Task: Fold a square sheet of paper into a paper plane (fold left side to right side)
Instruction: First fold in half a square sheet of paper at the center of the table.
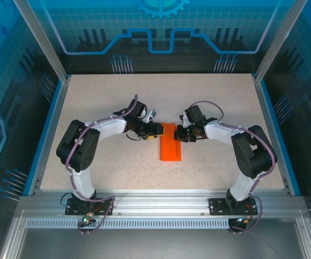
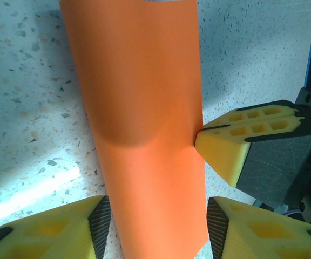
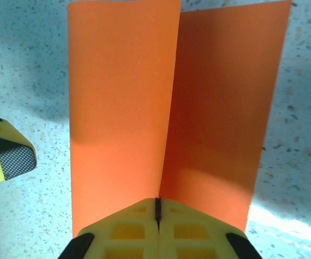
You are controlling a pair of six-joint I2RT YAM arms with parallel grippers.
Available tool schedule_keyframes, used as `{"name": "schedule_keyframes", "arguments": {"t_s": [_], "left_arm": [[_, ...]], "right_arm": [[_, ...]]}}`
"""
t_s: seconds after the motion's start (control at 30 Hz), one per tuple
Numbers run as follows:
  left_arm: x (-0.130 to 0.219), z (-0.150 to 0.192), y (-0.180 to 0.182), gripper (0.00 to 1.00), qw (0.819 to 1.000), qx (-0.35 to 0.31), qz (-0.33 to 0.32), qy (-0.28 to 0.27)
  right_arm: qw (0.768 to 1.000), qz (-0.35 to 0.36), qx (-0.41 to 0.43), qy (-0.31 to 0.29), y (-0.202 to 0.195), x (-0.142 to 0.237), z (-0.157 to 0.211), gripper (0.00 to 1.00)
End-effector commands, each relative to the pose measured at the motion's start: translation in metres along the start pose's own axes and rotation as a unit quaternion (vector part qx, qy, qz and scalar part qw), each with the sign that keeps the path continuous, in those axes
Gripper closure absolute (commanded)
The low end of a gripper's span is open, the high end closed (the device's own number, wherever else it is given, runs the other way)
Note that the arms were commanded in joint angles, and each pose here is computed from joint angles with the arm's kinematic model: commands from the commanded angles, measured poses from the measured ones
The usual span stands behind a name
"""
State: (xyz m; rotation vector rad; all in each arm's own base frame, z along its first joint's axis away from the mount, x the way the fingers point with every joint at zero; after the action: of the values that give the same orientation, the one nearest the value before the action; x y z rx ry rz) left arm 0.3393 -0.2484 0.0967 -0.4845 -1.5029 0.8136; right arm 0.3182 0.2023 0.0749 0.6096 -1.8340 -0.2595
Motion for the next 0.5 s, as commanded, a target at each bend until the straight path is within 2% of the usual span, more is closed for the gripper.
{"name": "schedule_keyframes", "arguments": {"t_s": [0.0,0.2,0.47], "left_arm": [[-0.009,0.001,0.0,0.46,1.0,0.005,-0.017,0.009],[-0.02,0.003,0.002,0.46,0.999,0.01,-0.041,0.017],[-0.034,0.006,0.009,0.5,0.997,0.017,-0.076,0.027]], "right_arm": [[1.0,0.024,0.008,0.013,-0.004,0.001,0.001,0.96],[0.999,0.038,0.01,0.018,-0.007,0.0,0.002,0.96],[0.998,0.053,0.012,0.028,-0.011,-0.003,0.006,0.95]]}}
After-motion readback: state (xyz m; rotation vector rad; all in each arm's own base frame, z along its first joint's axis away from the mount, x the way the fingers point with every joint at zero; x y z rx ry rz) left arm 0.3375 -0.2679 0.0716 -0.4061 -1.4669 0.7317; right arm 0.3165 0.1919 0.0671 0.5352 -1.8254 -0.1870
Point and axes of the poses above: each hand's point on the last joint's axis, 136 mm out from that joint toward the fingers, its own x axis back along the fingers, its own y axis along the line the jaws close on, z = x × y, the point moved 4 cm from there along x, back along the fingers, and after that the axes turned 14 degrees about x, right-handed, at the moved point
